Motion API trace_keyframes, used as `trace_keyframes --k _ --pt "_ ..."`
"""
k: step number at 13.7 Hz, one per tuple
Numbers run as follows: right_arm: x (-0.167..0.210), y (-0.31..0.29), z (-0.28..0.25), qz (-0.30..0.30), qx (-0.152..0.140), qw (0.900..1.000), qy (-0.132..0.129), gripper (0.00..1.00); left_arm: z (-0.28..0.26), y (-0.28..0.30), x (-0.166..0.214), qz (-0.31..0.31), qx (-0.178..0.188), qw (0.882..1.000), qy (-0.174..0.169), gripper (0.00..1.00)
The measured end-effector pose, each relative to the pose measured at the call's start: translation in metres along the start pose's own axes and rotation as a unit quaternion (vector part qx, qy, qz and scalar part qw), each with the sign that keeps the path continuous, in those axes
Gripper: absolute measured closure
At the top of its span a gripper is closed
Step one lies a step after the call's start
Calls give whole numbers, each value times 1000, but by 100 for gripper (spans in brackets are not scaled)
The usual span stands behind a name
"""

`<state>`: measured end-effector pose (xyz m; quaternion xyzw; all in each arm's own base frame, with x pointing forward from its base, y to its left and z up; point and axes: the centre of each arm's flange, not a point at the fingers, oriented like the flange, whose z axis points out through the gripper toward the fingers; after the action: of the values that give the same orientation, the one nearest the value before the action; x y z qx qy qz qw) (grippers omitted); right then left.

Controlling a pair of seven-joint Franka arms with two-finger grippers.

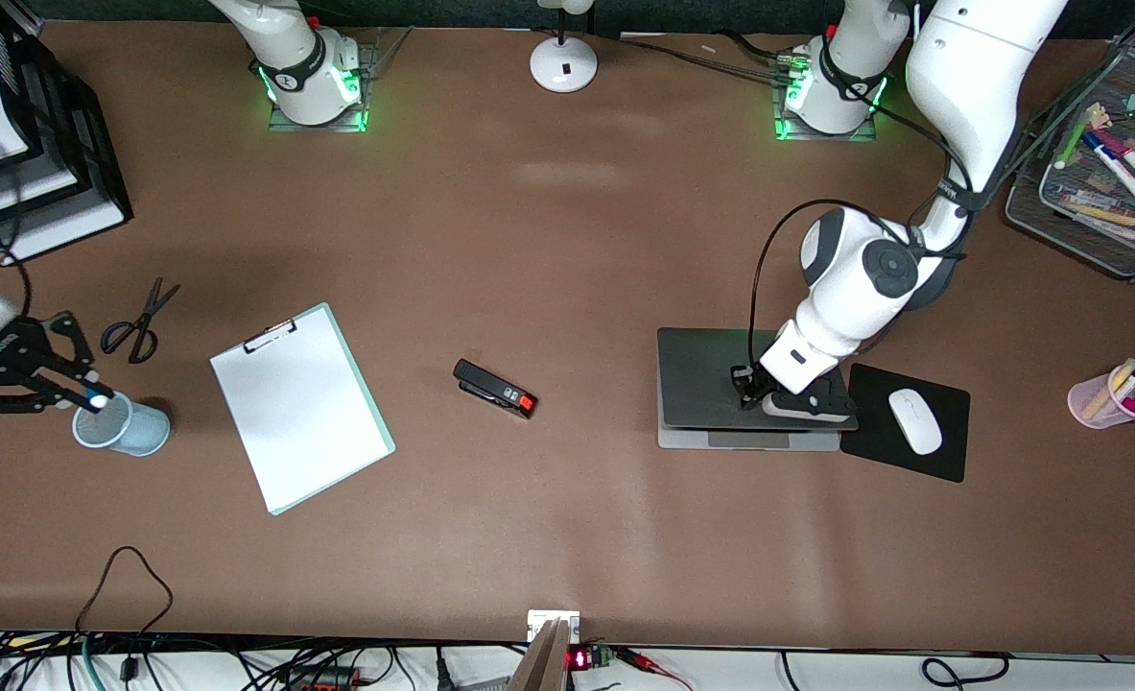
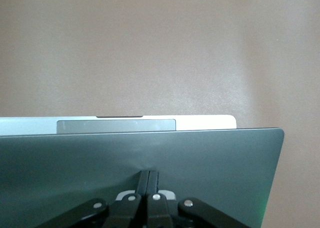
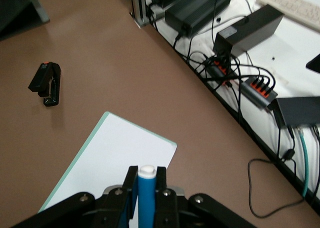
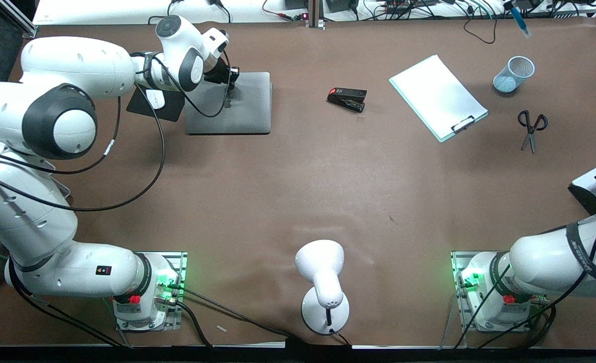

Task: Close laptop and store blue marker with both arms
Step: 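Carry the marker to the mesh cup while the left gripper pushes the lid down, then drop the marker into the cup while the left gripper presses the lid shut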

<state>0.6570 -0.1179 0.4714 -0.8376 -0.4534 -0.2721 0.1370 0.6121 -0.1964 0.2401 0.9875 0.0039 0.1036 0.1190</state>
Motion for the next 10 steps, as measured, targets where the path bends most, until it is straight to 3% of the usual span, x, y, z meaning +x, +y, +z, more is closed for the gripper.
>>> trace_keyframes --k 6,10 --pt "-127 43 30 -19 27 995 92 83 36 -9 -2 -4 -5 1000 2 99" --pt "-185 64 62 -31 28 993 108 83 60 -12 -7 -2 -11 1000 23 99"
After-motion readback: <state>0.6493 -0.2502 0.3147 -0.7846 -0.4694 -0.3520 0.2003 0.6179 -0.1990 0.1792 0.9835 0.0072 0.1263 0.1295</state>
